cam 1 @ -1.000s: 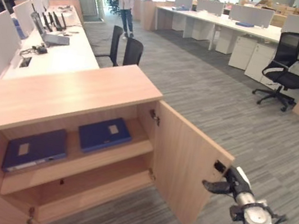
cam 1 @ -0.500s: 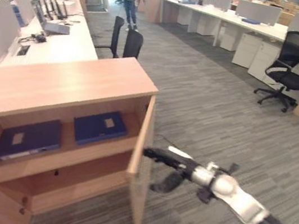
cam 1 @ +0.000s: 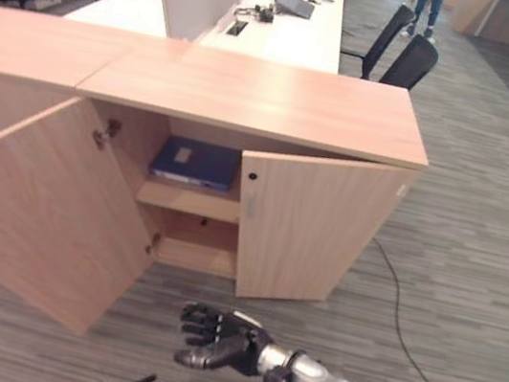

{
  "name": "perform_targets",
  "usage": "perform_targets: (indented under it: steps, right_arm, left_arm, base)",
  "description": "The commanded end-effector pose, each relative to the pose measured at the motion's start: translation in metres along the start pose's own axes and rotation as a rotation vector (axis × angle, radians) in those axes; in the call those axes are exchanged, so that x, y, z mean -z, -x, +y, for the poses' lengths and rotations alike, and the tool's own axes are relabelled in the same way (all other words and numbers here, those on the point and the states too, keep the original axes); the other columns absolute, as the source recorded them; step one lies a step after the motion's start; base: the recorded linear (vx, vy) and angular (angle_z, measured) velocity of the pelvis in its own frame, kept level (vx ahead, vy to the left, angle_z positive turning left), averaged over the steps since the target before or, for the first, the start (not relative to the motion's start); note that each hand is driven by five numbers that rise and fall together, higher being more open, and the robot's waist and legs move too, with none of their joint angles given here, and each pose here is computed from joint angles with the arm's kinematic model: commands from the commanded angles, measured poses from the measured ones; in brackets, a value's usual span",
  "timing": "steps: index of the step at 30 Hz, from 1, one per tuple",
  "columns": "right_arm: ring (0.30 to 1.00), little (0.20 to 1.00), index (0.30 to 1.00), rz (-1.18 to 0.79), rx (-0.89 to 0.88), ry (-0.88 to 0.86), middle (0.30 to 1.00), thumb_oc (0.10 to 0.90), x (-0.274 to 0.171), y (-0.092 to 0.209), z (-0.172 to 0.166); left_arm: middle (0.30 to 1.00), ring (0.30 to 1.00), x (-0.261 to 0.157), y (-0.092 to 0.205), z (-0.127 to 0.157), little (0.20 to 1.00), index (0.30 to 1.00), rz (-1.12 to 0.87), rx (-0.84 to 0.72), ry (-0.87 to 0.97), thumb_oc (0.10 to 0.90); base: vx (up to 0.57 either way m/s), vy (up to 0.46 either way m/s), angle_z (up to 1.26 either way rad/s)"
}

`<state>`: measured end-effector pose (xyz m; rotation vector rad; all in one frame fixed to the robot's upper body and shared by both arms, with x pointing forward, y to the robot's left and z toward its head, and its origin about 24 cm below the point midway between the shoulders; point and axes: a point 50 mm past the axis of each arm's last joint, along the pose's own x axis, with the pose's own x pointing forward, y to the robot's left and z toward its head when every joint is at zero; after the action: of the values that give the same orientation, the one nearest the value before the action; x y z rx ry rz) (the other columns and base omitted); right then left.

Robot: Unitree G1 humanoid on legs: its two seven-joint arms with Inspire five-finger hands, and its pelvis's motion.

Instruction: Put the empty folder in the office cabinet

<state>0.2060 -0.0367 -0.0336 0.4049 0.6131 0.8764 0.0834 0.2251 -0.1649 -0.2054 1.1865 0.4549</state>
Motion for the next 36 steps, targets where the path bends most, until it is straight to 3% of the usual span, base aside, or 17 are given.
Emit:
perform_targets:
  steps: [1,3,5,7,10,12,15,18,19,24,25,27,30,31,32,35,36]
  right_arm:
    - [0.9,0.9,0.9,-0.286,-0.162,0.014,0.9,0.8,-0.054,-0.009,0.024]
    - [0.9,0.9,0.9,-0.176,0.078,0.146,0.9,0.8,-0.029,0.028,-0.024]
    - [0.9,0.9,0.9,-0.15,0.16,0.175,0.9,0.8,-0.02,0.045,-0.041]
    - [0.9,0.9,0.9,-0.069,0.402,0.137,0.9,0.8,0.014,0.072,-0.074]
    - [0.9,0.9,0.9,0.064,0.573,0.137,0.9,0.8,0.049,0.09,-0.09]
    - [0.9,0.9,0.9,0.063,0.571,0.136,0.9,0.8,0.049,0.089,-0.089]
    - [0.9,0.9,0.9,0.119,0.884,-0.121,0.9,0.8,0.098,0.12,-0.109]
    - [0.9,0.9,0.9,0.119,0.947,-0.196,0.9,0.8,0.108,0.126,-0.111]
    - [0.9,0.9,0.9,0.118,1.105,-0.394,0.9,0.8,0.134,0.15,-0.114]
    - [0.9,0.9,0.9,0.143,1.199,-0.466,0.9,0.8,0.144,0.167,-0.12]
    - [0.9,0.9,0.9,0.155,1.233,-0.488,0.9,0.8,0.148,0.176,-0.121]
    - [0.9,0.9,0.9,0.185,1.235,-0.483,0.9,0.8,0.151,0.177,-0.12]
    - [0.9,0.9,0.9,0.227,1.211,-0.46,0.9,0.8,0.158,0.183,-0.116]
    - [0.9,0.9,0.9,0.251,1.224,-0.461,0.9,0.8,0.164,0.193,-0.114]
    - [0.9,0.9,0.9,0.248,1.222,-0.461,0.9,0.8,0.163,0.192,-0.114]
    - [0.9,0.9,0.9,0.253,1.233,-0.497,0.9,0.8,0.172,0.202,-0.11]
    - [0.9,0.9,0.9,0.251,1.232,-0.499,0.9,0.8,0.172,0.202,-0.11]
  left_arm:
    - [0.9,0.9,0.026,0.004,-0.018,0.9,0.9,0.053,0.054,0.112,0.8]
    - [0.9,0.9,0.015,0.003,-0.033,0.9,0.9,0.028,0.098,0.184,0.8]
    - [0.9,0.9,0.016,0.007,-0.041,0.9,0.9,-0.001,0.173,0.155,0.8]
    - [0.9,0.9,0.029,0.008,-0.035,0.9,0.9,0.04,0.181,0.141,0.8]
    - [0.9,0.9,0.015,0.003,-0.013,0.9,0.9,0.014,0.094,0.128,0.8]
    - [0.9,0.9,0.014,0.002,-0.012,0.9,0.9,0.011,0.092,0.126,0.8]
    - [0.9,0.9,-0.015,0.0,0.018,0.9,0.9,-0.078,-0.024,0.126,0.8]
    - [0.9,0.9,-0.022,0.0,0.027,0.9,0.9,-0.097,-0.05,0.128,0.8]
    - [0.9,0.9,-0.039,0.0,0.041,0.9,0.9,-0.143,-0.094,0.026,0.8]
    - [0.9,0.9,-0.093,0.006,0.059,0.9,0.9,-0.285,-0.157,-0.117,0.8]
    - [0.9,0.9,-0.138,0.016,0.069,0.9,0.9,-0.404,-0.189,-0.173,0.8]
    - [0.9,0.9,-0.157,0.022,0.077,0.9,0.9,-0.452,-0.221,-0.181,0.8]
    - [0.9,0.9,-0.208,0.048,0.107,0.9,0.9,-0.568,-0.312,-0.212,0.8]
    - [0.9,0.9,-0.243,0.074,0.132,0.9,0.9,-0.656,-0.417,-0.262,0.8]
    - [0.9,0.9,-0.244,0.075,0.132,0.9,0.9,-0.658,-0.417,-0.262,0.8]
    - [0.9,0.9,-0.303,0.127,0.157,0.9,0.9,-0.79,-0.586,-0.342,0.8]
    - [0.9,0.9,-0.304,0.128,0.157,0.9,0.9,-0.792,-0.586,-0.343,0.8]
  base:
    - [0.03,0.239,0.97]
    - [0.11,0.452,1.35]
    - [0.07,0.363,1.76]
    - [0.11,0.604,1.23]
    - [0.09,0.395,0.56]
    - [0.09,0.294,0.36]
    - [0.17,0.476,0.37]
    - [0.11,0.24,0.39]
    - [0.14,0.251,0.37]
    - [0.05,0.055,0.64]
    - [0.01,-0.055,0.14]
    - [0.02,-0.027,0.2]
    - [0.03,-0.054,0.15]
    - [0.01,-0.038,-0.19]
    - [0.13,-0.052,-0.51]
    - [0.07,-0.03,-0.37]
    - [-0.01,-0.011,-0.09]
